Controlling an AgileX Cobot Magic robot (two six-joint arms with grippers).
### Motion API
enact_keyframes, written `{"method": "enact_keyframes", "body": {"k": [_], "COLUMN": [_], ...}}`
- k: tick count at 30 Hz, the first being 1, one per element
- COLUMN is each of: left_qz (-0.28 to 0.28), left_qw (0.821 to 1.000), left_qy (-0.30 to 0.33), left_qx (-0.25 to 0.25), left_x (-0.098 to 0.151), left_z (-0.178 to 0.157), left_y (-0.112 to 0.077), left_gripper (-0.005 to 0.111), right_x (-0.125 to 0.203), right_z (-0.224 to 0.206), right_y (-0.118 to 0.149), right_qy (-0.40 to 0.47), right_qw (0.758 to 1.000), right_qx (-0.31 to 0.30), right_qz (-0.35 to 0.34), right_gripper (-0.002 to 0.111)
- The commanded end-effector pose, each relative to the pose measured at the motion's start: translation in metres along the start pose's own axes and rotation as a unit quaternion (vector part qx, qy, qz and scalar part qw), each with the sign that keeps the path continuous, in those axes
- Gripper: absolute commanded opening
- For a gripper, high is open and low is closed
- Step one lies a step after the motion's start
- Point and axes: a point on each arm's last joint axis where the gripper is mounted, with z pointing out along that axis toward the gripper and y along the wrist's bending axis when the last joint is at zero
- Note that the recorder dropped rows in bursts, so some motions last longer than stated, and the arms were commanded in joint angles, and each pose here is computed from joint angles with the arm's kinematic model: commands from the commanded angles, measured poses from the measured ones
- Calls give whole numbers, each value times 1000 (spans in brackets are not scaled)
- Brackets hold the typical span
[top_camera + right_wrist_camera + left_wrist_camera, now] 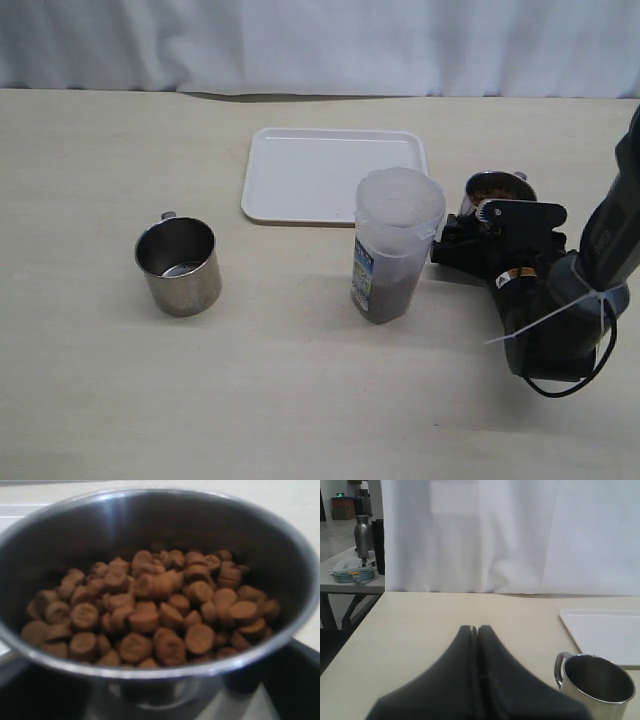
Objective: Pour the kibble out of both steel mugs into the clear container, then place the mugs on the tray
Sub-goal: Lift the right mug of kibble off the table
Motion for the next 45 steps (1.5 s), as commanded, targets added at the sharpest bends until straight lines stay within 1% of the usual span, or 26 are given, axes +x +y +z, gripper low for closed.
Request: {"method": "enact_keyframes", "body": {"k": [1,6,9,15,18,34,35,36,37,38,39,40,41,42,44,45], "left_qz": [-3,-3,-3,-3,-3,-3,-3,-3,-3,-3,-3,-3,-3,-2,-2,-2], "left_qw": [1000,1000,1000,1000,1000,1000,1000,1000,1000,1000,1000,1000,1000,1000,1000,1000], "left_qy": [-7,-7,-7,-7,-7,-7,-7,-7,-7,-7,-7,-7,-7,-7,-7,-7], "left_qx": [4,4,4,4,4,4,4,4,4,4,4,4,4,4,4,4], "left_x": [-1,-1,-1,-1,-1,-1,-1,-1,-1,-1,-1,-1,-1,-1,-1,-1], "left_z": [0,0,0,0,0,0,0,0,0,0,0,0,0,0,0,0], "left_y": [0,0,0,0,0,0,0,0,0,0,0,0,0,0,0,0], "left_gripper": [0,0,0,0,0,0,0,0,0,0,0,0,0,0,0,0], "right_x": [4,4,0,-5,-6,-9,-9,-9,-9,-9,-9,-11,-13,-17,-19,-21], "right_z": [2,2,2,1,2,5,6,6,6,6,6,6,5,5,4,3], "right_y": [-1,0,2,3,4,5,5,5,5,5,4,3,2,-2,-6,-6], "right_qy": [9,9,3,-5,-6,-14,-15,-15,-15,-15,-14,-17,-18,-22,-23,-25], "right_qw": [1000,1000,1000,999,998,998,999,999,999,999,999,999,999,999,999,998], "right_qx": [4,0,-12,-15,-17,-15,-11,-11,-11,-11,-9,-1,5,25,49,50], "right_qz": [1,1,-3,-47,-58,-53,-50,-49,-47,-45,-44,-40,-36,-18,-7,-5], "right_gripper": [78,78,78,78,78,77,75,63,57,48,37,18,9,5,5,5]}}
